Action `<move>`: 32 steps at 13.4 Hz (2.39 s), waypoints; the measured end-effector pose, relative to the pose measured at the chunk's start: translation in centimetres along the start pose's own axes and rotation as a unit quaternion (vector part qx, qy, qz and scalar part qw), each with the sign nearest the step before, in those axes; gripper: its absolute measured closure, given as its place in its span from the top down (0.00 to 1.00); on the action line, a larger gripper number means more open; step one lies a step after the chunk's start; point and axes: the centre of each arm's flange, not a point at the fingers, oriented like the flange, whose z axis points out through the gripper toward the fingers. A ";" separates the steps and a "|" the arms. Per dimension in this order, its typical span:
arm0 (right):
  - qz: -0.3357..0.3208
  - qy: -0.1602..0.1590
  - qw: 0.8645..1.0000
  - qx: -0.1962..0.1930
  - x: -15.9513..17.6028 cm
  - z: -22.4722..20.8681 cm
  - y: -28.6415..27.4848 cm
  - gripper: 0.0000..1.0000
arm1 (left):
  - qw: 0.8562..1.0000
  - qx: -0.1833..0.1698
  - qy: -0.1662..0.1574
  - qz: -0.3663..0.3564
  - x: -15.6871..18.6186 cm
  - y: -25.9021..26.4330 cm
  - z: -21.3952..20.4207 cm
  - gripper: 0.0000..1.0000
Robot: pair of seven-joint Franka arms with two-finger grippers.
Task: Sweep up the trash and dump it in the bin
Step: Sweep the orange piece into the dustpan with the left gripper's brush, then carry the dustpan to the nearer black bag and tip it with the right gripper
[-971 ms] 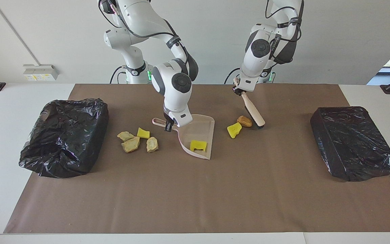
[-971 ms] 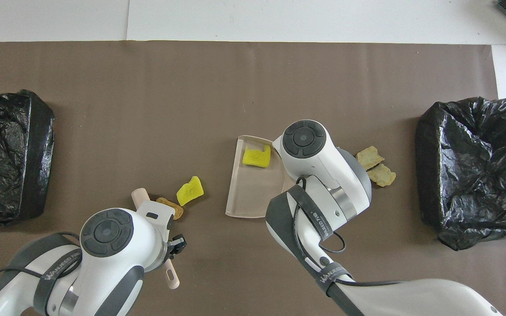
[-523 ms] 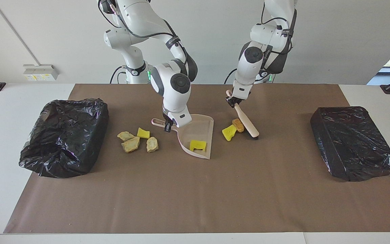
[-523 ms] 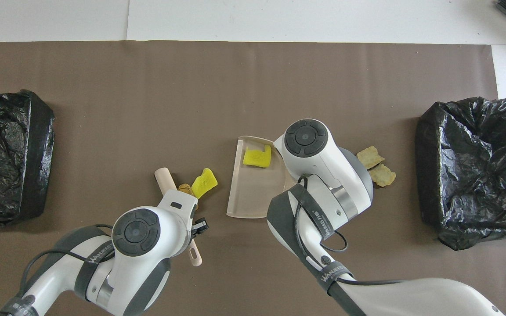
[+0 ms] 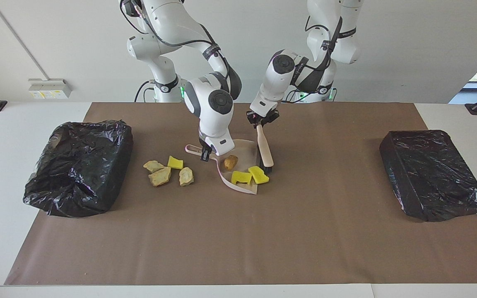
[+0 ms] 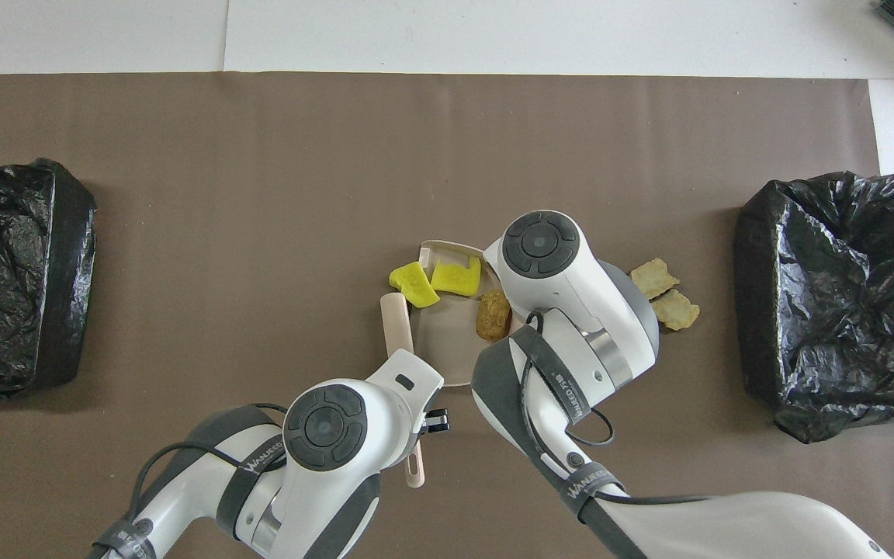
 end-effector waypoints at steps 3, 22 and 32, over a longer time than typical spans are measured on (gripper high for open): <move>0.000 0.000 1.000 0.000 0.0 0.0 0.0 0.31 | 1.000 0.006 -0.011 0.011 0.1 0.5 -0.4 0.26; 0.132 0.024 0.991 -0.025 -26.1 -11.8 6.3 0.31 | 0.995 0.072 -0.048 0.043 0.3 -0.4 -2.9 0.26; 0.061 -0.151 0.986 -0.049 -55.2 -4.4 8.6 0.31 | 0.997 0.055 -0.003 0.045 -16.2 6.1 3.1 0.26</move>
